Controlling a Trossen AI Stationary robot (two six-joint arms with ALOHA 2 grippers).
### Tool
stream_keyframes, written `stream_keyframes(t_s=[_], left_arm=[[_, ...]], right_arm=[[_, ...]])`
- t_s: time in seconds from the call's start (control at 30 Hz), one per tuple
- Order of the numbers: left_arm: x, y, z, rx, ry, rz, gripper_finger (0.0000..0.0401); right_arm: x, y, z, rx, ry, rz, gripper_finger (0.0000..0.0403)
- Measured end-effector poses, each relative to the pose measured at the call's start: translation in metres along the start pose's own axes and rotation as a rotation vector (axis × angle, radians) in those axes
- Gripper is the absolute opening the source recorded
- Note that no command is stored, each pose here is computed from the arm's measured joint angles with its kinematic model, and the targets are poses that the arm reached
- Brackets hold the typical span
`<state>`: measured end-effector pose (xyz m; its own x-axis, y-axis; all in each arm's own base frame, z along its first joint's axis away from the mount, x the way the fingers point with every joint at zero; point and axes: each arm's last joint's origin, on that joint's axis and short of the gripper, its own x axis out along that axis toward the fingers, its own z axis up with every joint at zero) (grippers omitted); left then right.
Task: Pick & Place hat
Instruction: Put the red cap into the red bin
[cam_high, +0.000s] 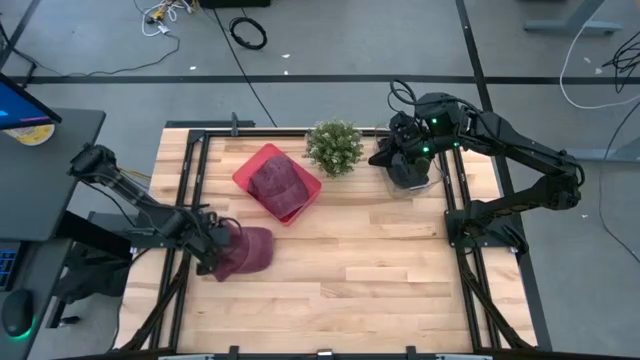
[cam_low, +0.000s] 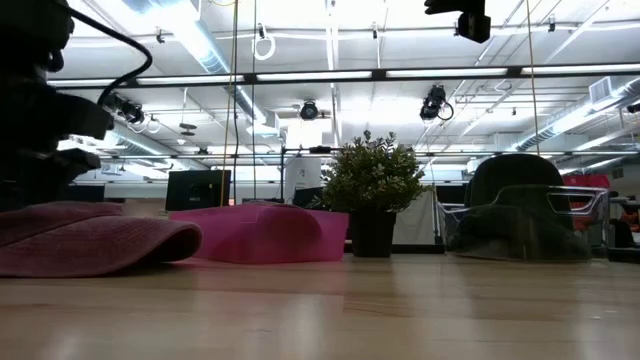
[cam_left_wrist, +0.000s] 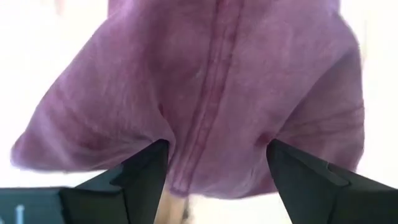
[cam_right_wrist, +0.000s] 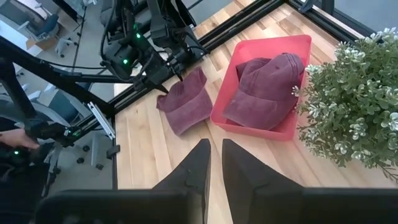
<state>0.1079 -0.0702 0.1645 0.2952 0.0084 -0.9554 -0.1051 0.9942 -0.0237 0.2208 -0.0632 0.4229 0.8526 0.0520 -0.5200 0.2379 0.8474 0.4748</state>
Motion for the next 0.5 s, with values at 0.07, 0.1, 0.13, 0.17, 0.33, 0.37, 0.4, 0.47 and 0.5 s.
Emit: stream_keyframes(t_s=[0.07,0.1,0.13,0.17,0.33,0.37,0.4,0.47,0.5], left_arm=[[0.006,0.0,-0.002,-0.009,-0.013,-0.018,0.0277],[0.009,0.0,-0.003,-0.014,-0.014,-0.017,0.0277],[0.012,0.002,-0.005,-0.018,-0.016,-0.009,0.0277],[0.015,0.003,-0.006,-0.024,-0.025,0.007,0.0277],[0.019,0.009,-0.008,-0.111,-0.082,0.105,0.0255],[0.019,0.009,-0.008,-0.128,-0.089,0.112,0.0242],[0.02,0.01,-0.008,-0.138,-0.091,0.114,0.0227],[0.02,0.009,-0.007,-0.161,-0.093,0.103,0.0187],[0.02,0.009,-0.006,-0.173,-0.098,0.09,0.0162]], right_arm=[[0.0,0.0,0.0,0.0,0.0,0.0,0.0043],[0.0,0.0,0.0,0.0,0.0,0.0,0.0043],[0.0,0.0,0.0,0.0,0.0,0.0,0.0043],[0.0,0.0,0.0,0.0,0.0,0.0,0.0043],[0.0,0.0,0.0,0.0,-0.001,0.0,0.0043],[0.0,0.0,0.0,-0.001,-0.001,0.0,0.0043],[0.0,0.0,0.0,-0.001,-0.001,0.0,0.0043],[0.0,0.0,0.0,-0.003,-0.001,0.0,0.0043],[0.0,0.0,0.0,-0.004,0.0,0.0,0.0043]])
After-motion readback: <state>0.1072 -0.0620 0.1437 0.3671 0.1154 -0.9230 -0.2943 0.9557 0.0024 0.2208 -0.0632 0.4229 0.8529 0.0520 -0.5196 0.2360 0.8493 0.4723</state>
